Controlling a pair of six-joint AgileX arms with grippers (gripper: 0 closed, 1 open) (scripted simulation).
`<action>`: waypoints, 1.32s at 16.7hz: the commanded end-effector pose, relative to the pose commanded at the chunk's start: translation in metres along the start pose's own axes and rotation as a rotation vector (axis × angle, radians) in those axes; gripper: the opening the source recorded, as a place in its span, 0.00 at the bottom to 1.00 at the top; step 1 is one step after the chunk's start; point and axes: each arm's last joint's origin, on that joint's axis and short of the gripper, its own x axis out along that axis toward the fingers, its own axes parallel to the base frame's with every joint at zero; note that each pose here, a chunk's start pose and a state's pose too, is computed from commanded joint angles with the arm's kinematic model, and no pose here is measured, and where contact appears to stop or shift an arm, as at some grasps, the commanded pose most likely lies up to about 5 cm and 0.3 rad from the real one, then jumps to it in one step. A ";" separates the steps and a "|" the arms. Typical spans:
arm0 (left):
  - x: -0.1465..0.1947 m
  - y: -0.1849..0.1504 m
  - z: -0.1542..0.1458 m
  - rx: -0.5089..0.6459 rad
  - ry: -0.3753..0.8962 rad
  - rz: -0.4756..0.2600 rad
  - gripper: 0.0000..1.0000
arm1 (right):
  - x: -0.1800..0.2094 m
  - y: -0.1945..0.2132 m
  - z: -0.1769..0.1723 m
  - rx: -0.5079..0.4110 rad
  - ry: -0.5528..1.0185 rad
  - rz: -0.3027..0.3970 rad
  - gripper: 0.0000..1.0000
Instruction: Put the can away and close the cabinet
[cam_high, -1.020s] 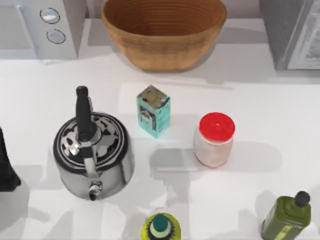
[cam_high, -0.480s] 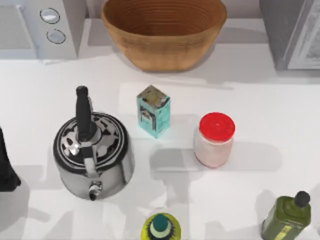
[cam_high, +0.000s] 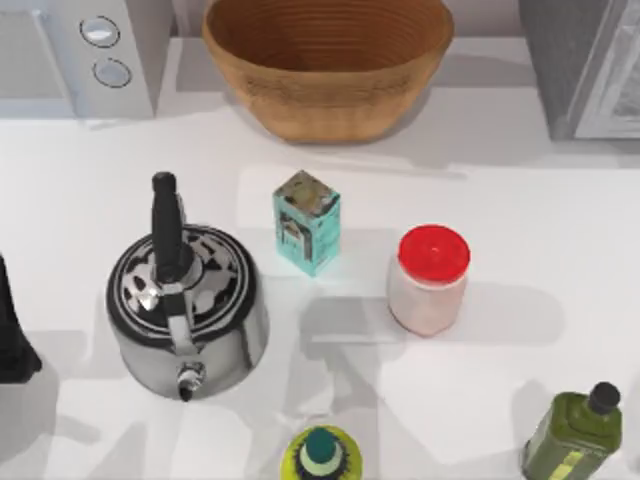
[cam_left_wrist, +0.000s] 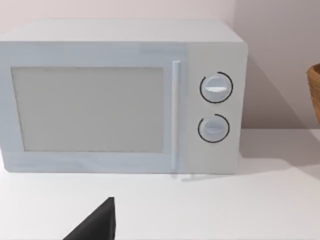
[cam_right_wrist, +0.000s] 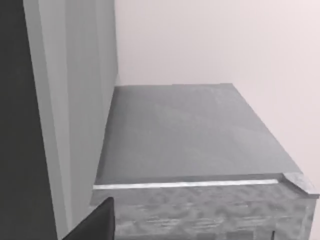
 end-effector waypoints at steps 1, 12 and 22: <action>0.000 0.000 0.000 0.000 0.000 0.000 1.00 | 0.008 0.015 0.001 -0.001 -0.004 -0.008 1.00; 0.000 0.000 0.000 0.000 0.000 0.000 1.00 | 0.014 0.216 -0.004 0.008 0.006 0.039 1.00; 0.000 0.000 0.000 0.000 0.000 0.000 1.00 | -0.007 0.231 0.000 -0.002 -0.010 0.012 1.00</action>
